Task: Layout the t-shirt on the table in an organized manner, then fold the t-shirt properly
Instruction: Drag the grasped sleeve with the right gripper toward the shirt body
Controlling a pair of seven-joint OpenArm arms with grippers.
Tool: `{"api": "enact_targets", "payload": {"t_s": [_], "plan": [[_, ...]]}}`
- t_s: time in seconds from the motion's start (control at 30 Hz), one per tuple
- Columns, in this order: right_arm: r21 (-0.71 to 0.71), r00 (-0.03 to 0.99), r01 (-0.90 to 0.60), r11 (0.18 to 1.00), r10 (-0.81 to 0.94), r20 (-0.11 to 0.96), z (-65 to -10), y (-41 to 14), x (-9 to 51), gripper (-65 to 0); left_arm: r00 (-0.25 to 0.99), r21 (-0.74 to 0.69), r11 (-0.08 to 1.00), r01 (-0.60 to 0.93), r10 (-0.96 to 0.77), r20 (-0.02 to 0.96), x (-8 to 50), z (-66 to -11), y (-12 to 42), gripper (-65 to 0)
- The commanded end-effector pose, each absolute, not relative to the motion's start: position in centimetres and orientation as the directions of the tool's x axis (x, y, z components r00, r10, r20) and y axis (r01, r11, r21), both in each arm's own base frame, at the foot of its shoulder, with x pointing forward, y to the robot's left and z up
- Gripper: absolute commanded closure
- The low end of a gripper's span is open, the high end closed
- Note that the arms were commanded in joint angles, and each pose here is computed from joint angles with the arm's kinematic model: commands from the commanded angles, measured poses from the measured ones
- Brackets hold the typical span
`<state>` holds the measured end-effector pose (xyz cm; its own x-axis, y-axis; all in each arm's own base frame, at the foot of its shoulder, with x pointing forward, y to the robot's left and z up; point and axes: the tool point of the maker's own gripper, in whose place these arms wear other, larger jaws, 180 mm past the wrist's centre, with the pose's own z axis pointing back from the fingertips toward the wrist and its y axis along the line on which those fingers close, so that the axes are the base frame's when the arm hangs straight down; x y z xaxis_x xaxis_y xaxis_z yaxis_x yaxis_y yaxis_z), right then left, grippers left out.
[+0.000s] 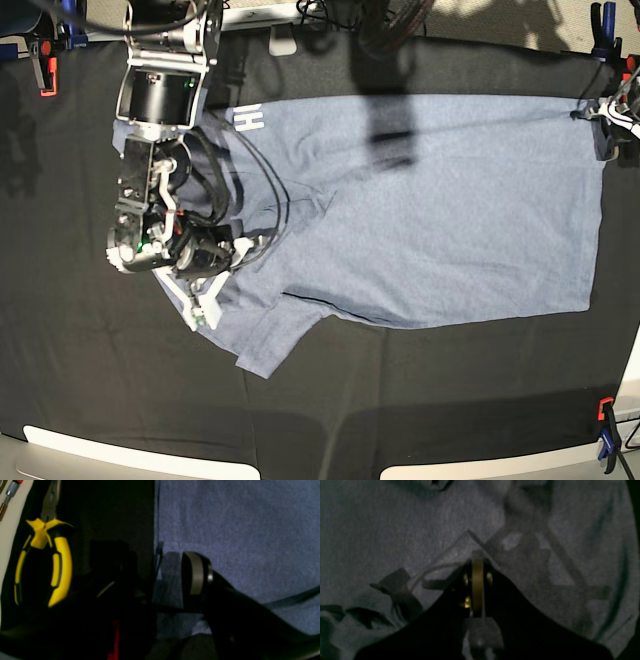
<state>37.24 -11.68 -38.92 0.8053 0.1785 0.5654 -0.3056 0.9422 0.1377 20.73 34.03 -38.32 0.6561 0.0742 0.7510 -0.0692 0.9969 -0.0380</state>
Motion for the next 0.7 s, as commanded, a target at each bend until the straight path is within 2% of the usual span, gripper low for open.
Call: {"api": "enact_targets", "payload": {"t_s": [0.0, 0.17, 0.2, 0.33, 0.4, 0.53, 0.67], "plan": [[0.115, 0.76, -0.321, 0.94, 0.183, 0.623, -36.6, -11.7, 38.8, 0.0, 0.621, -0.019, 0.998, -0.066, 0.056, 0.782, 21.6, -36.9, 34.7, -26.6], [0.098, 0.742, -0.327, 0.94, 0.192, 0.642, -35.3, -11.9, 39.0, 0.0, 0.621, -0.019, 0.998, -0.066, 0.056, 0.782, 21.5, -36.9, 34.7, -26.6], [0.105, 0.739, -0.329, 0.939, 0.186, 0.647, -35.5, -11.7, 39.0, -3.2, 0.621, -0.019, 0.998, -0.066, 0.056, 0.782, 21.5, -36.9, 34.7, -26.6], [0.136, 0.736, -0.337, 0.932, 0.171, 0.655, -36.6, -11.7, 39.4, -27.3, 0.622, -0.019, 0.998, -0.066, 0.056, 0.781, 21.5, -36.9, 34.7, -26.6], [0.146, 0.757, -0.331, 0.932, 0.17, 0.631, -37.6, -11.9, 39.1, -32.5, 0.622, -0.019, 0.998, -0.066, 0.056, 0.781, 21.5, -36.9, 34.7, -26.6], [0.155, 0.775, -0.326, 0.933, 0.17, 0.608, -38.5, -12.2, 38.7, -32.6, 0.621, -0.019, 0.998, -0.066, 0.056, 0.782, 21.6, -36.9, 34.7, -26.6], [0.176, 0.754, -0.329, 0.928, 0.145, 0.641, -37.9, -11.7, 39.2, -32.2, 0.621, -0.019, 0.998, -0.066, 0.056, 0.782, 21.6, -36.9, 34.7, -26.6]]}}
